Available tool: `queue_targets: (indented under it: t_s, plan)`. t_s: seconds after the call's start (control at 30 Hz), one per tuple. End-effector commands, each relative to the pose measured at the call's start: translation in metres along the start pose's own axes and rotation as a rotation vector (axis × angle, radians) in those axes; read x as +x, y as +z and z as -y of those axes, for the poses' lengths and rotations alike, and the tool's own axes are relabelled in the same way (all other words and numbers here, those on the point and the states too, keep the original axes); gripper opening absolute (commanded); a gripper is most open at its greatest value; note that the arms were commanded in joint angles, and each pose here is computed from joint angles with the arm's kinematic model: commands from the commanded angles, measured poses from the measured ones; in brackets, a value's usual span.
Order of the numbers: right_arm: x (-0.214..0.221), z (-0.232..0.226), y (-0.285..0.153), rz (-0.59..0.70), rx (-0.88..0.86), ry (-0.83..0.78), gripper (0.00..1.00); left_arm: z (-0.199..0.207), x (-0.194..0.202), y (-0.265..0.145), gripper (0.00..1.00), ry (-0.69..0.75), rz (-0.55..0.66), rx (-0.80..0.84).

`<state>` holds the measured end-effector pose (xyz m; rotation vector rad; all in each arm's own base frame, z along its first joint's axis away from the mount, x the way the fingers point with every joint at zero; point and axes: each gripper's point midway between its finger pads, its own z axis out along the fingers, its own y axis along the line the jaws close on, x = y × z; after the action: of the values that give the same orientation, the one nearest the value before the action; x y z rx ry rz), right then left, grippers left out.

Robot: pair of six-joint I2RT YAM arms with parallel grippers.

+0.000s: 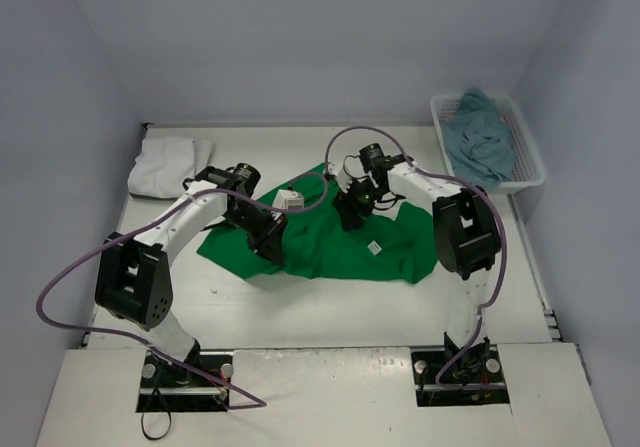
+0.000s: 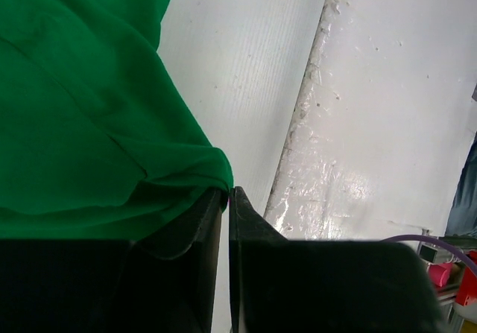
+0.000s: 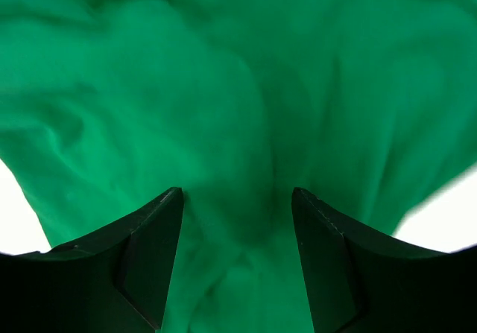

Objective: Fold and stack the t-shirts

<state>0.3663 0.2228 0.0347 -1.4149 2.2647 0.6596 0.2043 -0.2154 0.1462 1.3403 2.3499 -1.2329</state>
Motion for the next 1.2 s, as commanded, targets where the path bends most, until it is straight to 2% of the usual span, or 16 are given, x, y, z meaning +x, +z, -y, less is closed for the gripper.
queue_targets:
  t_s: [0.0,0.13,0.23,0.27,0.33,0.43,0.53,0.6,0.63,0.7,0.87,0.9,1.03,1.07,1.13,1.17]
  plan:
    - [-0.049,-0.013,-0.008,0.12,-0.064,-0.097,0.57,0.014,-0.009,-0.004,0.05,0.05,0.033,0.046]
    - [-0.06,-0.017,0.006,0.123,-0.091,-0.113,0.57,0.015,-0.006,-0.001,0.05,0.041,0.028,0.059]
    - [-0.061,-0.016,0.014,0.113,-0.093,-0.116,0.47,0.014,-0.006,-0.001,0.05,0.04,0.028,0.057]
    - [-0.06,-0.018,0.015,0.108,-0.097,-0.115,0.38,0.014,-0.006,-0.002,0.05,0.042,0.029,0.055]
    - [-0.055,-0.021,0.02,0.091,-0.104,-0.115,0.32,0.015,-0.007,-0.002,0.05,0.044,0.032,0.056]
    - [-0.046,-0.024,0.025,0.07,-0.112,-0.115,0.5,0.015,-0.008,-0.002,0.05,0.042,0.034,0.062]
    - [-0.037,-0.024,0.031,0.05,-0.12,-0.108,0.53,0.015,-0.008,-0.002,0.05,0.041,0.035,0.065]
    - [-0.032,-0.024,0.035,0.037,-0.124,-0.099,0.41,0.016,-0.007,-0.002,0.05,0.041,0.034,0.064]
    - [-0.031,-0.025,0.036,0.03,-0.12,-0.099,0.22,0.017,-0.007,-0.003,0.05,0.04,0.034,0.061]
    - [-0.028,-0.028,0.033,0.023,-0.12,-0.097,0.02,0.017,-0.006,-0.003,0.05,0.044,0.034,0.055]
    - [-0.028,-0.038,0.003,0.031,-0.06,-0.105,0.0,0.014,-0.004,-0.002,0.05,0.031,0.022,0.05]
    - [-0.039,-0.043,-0.018,0.065,-0.027,-0.127,0.0,0.012,-0.004,-0.001,0.05,0.029,0.019,0.051]
    - [-0.03,-0.072,-0.06,0.09,0.027,-0.144,0.0,0.012,-0.006,0.0,0.15,0.023,0.018,0.055]
    - [-0.039,-0.083,-0.081,0.124,0.069,-0.177,0.0,0.012,-0.007,-0.001,0.23,0.025,0.02,0.053]
    - [-0.035,-0.096,-0.093,0.127,0.101,-0.189,0.0,0.011,-0.008,-0.001,0.29,0.025,0.018,0.049]
    - [-0.029,-0.109,-0.099,0.111,0.138,-0.205,0.0,0.011,-0.009,-0.001,0.38,0.023,0.019,0.049]
